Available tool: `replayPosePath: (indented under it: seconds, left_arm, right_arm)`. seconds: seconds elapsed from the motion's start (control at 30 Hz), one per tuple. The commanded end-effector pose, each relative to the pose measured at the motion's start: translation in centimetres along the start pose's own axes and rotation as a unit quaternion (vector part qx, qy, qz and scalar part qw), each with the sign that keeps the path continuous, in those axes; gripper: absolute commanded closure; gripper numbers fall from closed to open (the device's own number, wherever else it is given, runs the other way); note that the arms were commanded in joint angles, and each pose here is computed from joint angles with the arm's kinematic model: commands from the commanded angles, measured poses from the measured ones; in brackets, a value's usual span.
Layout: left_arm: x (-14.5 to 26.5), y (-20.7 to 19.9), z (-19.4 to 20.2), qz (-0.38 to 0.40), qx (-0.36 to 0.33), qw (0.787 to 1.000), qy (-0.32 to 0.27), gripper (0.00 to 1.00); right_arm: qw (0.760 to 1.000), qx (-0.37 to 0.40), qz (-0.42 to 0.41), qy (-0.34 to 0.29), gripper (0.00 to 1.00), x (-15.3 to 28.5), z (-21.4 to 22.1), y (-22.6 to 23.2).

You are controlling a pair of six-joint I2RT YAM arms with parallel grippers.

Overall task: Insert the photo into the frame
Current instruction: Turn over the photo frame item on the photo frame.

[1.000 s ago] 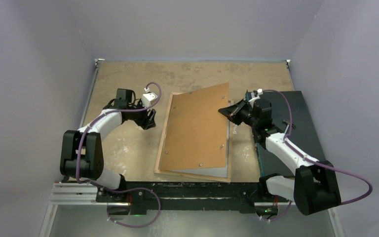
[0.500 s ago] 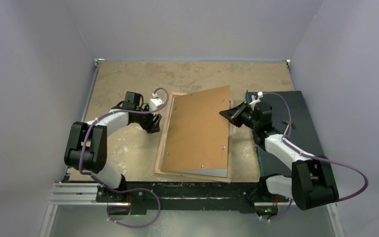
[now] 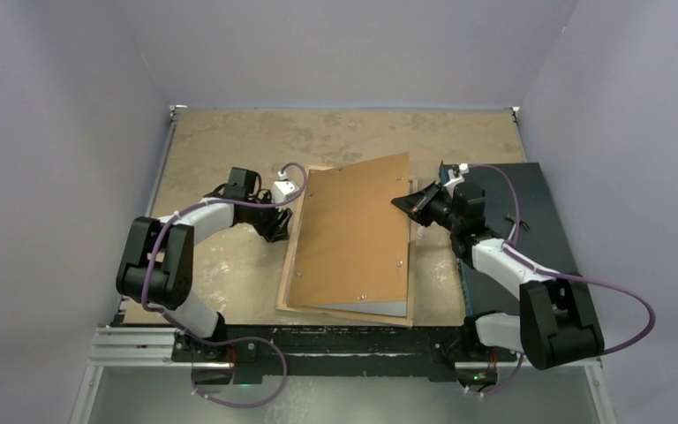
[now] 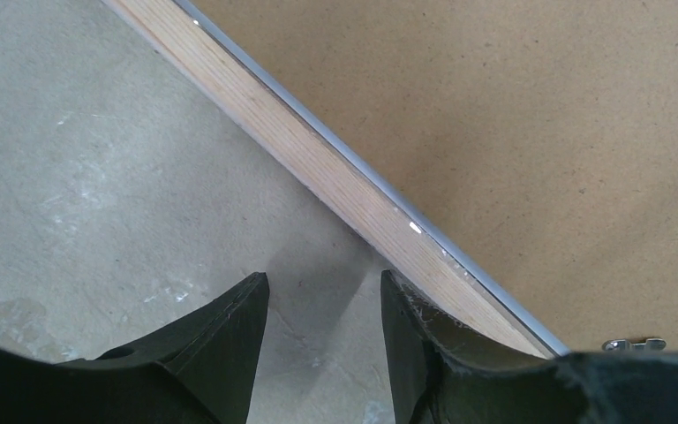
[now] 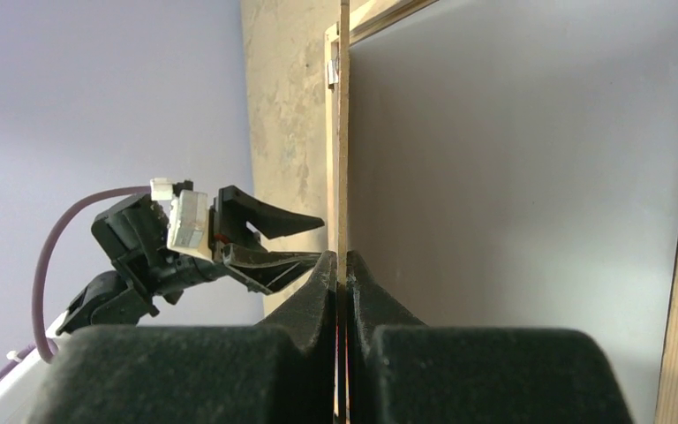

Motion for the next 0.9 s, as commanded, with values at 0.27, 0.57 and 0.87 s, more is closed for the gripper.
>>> replayPosePath:
  seconds: [0.27,0.57,0.87]
  left_arm:
    - [-0.5,-1.2,0.2,0.023,-0.027,0.999,-0.003,0.55]
    - [-0.8,-1.6,0.7,0.029,-0.027,0.999,0.004,0.58]
    - [-0.7,-1.7,1.0,0.028,-0.035,0.999,0.013,0.58]
  right_arm:
    - [0.998,0.029,-0.024,-0.059,1.0,0.4,-1.5,0.3]
    - [0.995,0.037,-0.03,-0.082,1.0,0.4,-1.8,-0.2]
    - [0.995,0.025,-0.037,-0.092,1.0,0.0,-2.0,-0.4]
Point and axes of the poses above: each gripper's point midway between its finger pads, its own x axis back along the fingers, its own y axis along the line the jaws close on, z = x × y, the point moved 3 cm from there along x, back along the fingers, and after that the axes turned 1 degree about -x, right-handed, at the moved point
